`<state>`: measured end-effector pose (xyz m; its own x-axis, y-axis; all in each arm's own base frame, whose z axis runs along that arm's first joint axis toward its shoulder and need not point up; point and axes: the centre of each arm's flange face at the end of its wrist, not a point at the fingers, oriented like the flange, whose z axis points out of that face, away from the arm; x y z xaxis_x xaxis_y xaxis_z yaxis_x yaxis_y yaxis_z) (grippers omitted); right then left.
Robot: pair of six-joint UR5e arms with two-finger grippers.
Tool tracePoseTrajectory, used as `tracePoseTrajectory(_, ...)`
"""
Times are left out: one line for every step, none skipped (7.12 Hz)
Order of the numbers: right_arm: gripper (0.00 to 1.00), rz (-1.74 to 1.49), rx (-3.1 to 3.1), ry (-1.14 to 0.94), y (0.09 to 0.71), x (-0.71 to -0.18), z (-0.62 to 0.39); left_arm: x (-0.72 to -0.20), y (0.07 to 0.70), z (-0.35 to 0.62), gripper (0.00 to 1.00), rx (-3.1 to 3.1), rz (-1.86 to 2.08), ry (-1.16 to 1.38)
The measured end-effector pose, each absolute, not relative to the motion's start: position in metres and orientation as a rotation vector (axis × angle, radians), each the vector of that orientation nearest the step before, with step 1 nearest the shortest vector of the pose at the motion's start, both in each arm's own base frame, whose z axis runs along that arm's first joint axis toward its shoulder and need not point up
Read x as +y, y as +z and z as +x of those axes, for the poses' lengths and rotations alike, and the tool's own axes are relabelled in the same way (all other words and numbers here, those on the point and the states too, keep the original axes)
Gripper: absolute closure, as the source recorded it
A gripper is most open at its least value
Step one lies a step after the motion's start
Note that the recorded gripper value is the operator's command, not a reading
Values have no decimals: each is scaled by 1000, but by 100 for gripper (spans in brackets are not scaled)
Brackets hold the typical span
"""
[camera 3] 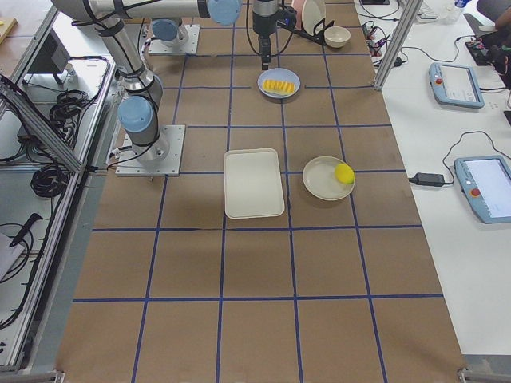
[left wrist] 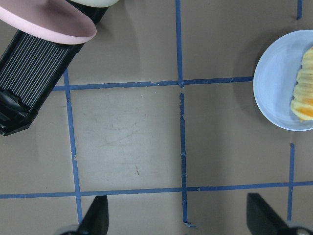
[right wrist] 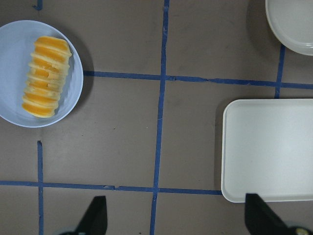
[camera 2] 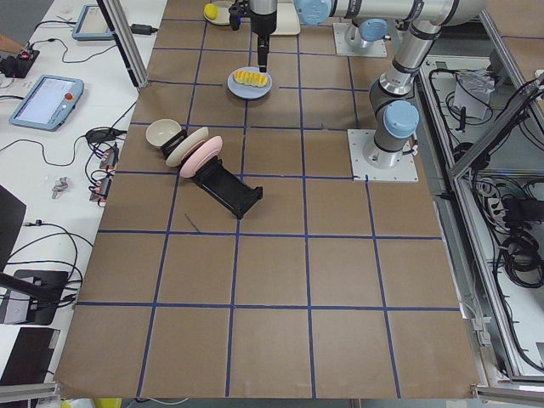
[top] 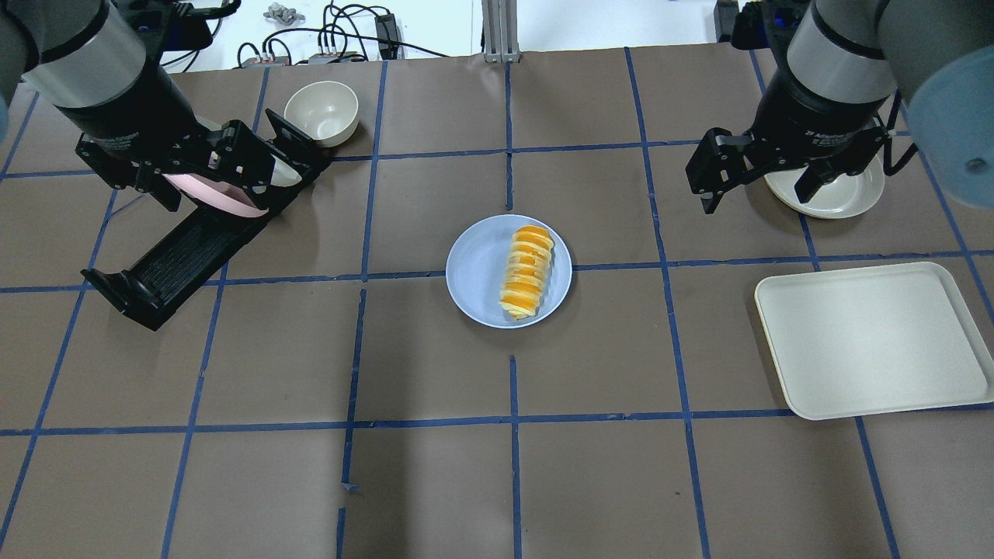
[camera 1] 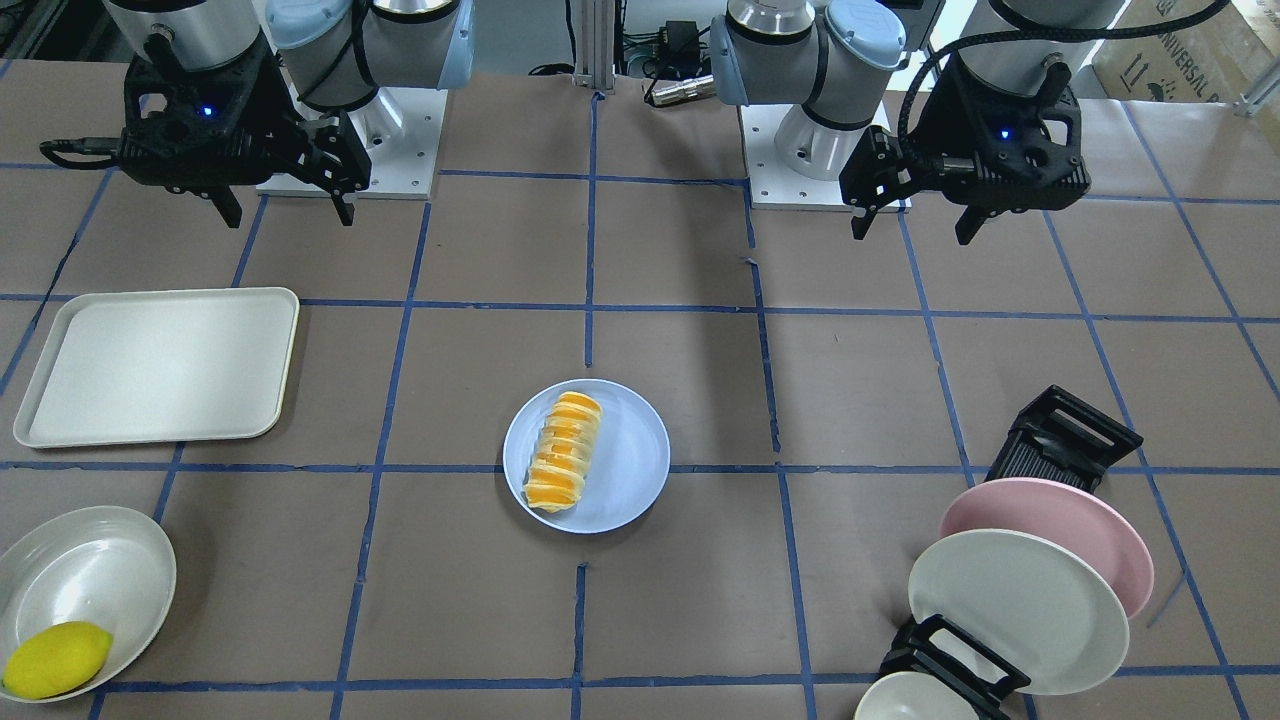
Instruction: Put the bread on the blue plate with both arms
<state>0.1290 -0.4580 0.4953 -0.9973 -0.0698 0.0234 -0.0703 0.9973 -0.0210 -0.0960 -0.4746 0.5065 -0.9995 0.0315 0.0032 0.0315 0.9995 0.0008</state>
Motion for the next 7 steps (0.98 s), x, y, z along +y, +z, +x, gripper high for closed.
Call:
tracePoseTrajectory(1,111,-3118,47,496,-461,129,-475,507,-96,0,-3136,-49,-1)
tracePoseTrajectory(1,111,-3119,55,496,-466,128,-475,507,-96,0,-3136,-49,-1)
tracePoseTrajectory(1,111,-3120,54,494,-475,127,-475,506,-96,0,-3135,-49,-1)
tracePoseTrajectory(1,109,-3121,44,491,-486,126,-475,506,-96,0,-3135,-50,-2)
tracePoseTrajectory(1,108,-3120,40,489,-492,126,-474,506,-96,0,-3135,-51,-3)
tracePoseTrajectory(1,105,-3118,42,490,-494,125,-474,506,-96,0,-3135,-52,-3)
tracePoseTrajectory(1,103,-3117,43,491,-496,125,-474,506,-96,0,-3134,-52,-4)
